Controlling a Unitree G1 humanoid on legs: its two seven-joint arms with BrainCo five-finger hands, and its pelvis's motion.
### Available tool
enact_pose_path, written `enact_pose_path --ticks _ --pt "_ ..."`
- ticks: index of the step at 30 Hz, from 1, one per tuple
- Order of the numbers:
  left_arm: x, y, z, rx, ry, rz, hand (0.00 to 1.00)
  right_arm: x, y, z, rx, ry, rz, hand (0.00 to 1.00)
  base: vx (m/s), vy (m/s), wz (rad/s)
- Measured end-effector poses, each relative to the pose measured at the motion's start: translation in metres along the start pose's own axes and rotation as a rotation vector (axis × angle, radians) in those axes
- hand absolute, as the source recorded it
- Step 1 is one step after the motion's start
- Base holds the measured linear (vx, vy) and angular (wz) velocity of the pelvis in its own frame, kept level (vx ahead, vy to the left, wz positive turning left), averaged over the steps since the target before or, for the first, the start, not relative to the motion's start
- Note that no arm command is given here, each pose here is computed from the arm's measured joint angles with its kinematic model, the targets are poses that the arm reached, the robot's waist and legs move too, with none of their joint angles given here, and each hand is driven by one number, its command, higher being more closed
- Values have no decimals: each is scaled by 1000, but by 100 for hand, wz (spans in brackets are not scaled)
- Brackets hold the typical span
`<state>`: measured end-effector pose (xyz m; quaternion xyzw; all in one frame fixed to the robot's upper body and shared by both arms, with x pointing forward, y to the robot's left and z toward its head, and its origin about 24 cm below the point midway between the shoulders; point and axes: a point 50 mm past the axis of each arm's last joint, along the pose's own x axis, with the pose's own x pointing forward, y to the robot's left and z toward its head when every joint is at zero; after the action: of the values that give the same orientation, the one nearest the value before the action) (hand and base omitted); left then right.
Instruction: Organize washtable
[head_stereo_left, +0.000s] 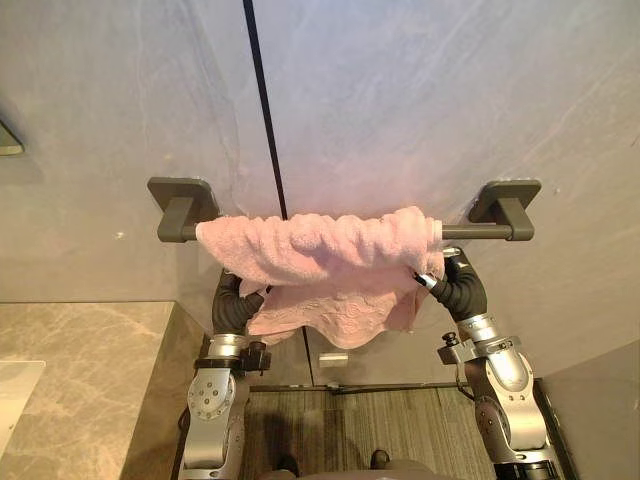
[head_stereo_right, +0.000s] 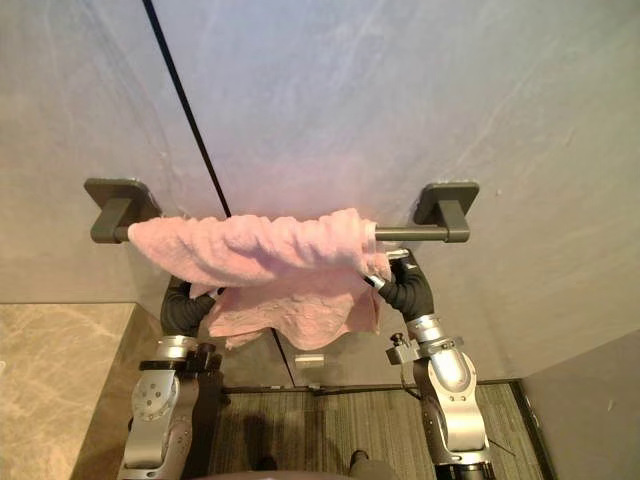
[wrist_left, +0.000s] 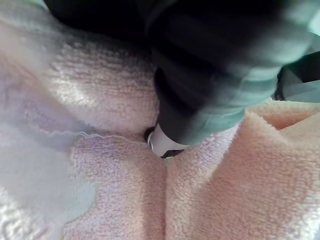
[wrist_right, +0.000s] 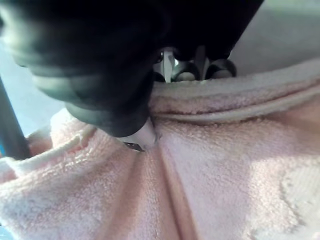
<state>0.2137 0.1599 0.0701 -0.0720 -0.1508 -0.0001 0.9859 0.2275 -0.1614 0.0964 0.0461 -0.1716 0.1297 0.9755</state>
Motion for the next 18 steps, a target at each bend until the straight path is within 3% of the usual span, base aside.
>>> enact_pose_path --ticks 18 --pt "-4 -1 -23 -89 90 25 100 -4 -2 -15 20 43 -70 100 -2 -1 0"
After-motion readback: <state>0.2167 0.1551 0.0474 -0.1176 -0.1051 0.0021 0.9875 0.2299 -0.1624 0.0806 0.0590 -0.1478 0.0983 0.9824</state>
